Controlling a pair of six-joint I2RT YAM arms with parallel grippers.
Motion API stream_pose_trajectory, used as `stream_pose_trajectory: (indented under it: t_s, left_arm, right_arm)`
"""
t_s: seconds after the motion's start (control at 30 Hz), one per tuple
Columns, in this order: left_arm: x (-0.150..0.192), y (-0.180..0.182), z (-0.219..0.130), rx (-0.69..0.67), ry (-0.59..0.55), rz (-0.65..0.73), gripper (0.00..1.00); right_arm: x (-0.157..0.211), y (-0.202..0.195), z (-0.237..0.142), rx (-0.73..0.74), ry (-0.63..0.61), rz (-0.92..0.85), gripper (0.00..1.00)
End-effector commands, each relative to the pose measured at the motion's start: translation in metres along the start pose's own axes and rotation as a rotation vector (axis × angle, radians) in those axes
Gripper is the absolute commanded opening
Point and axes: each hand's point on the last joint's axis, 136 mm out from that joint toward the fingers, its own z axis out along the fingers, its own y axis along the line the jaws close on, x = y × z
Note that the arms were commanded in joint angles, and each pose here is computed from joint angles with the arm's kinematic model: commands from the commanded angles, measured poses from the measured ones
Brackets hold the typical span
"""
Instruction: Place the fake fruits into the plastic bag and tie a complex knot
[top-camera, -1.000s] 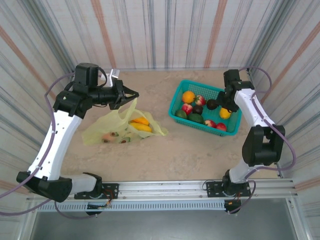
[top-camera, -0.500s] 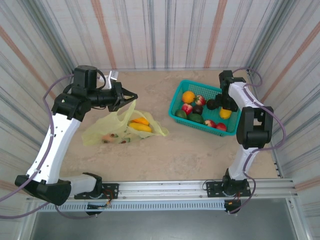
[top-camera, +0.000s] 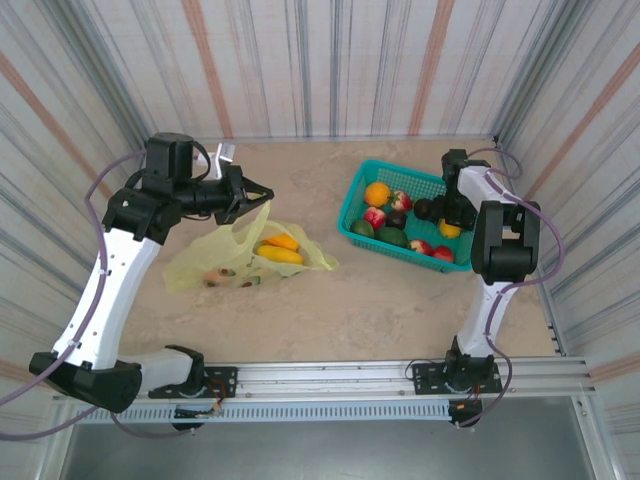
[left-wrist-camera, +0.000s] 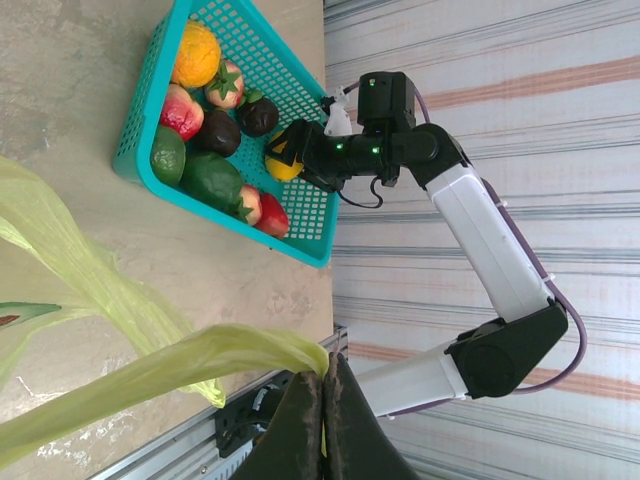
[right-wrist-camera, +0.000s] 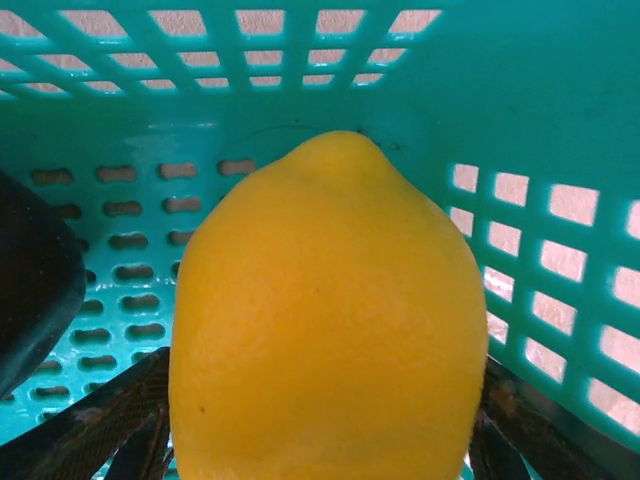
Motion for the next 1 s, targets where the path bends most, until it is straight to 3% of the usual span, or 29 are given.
stream_pose_trajectory:
  t_s: [0.0, 0.3, 0.63, 0.97]
  left_arm:
    - [-0.003, 0.001, -0.003, -0.008, -0.024, 0.014, 0.00]
    - [-0.007, 0.000, -0.002, -0.018, -0.026, 0.028, 0.00]
    - [-0.012, -0.005, -0.001, -0.003, -0.026, 0.031, 0.00]
    - [-0.014, -0.002, -0.008, -0.010, -0.040, 0.026, 0.00]
  right_arm:
    - [-0.006, 0.006, 0.004, -0.026, -0.001, 0.014, 0.70]
    - [-0.022, 0.001, -0.029, -0.035, -0.105, 0.034, 0.59]
    - [-0.021, 0.011, -0.089, -0.080, -0.228, 0.082, 0.58]
    - [0.007, 0.089, -0.204, -0.349, -0.430, -0.062, 0.57]
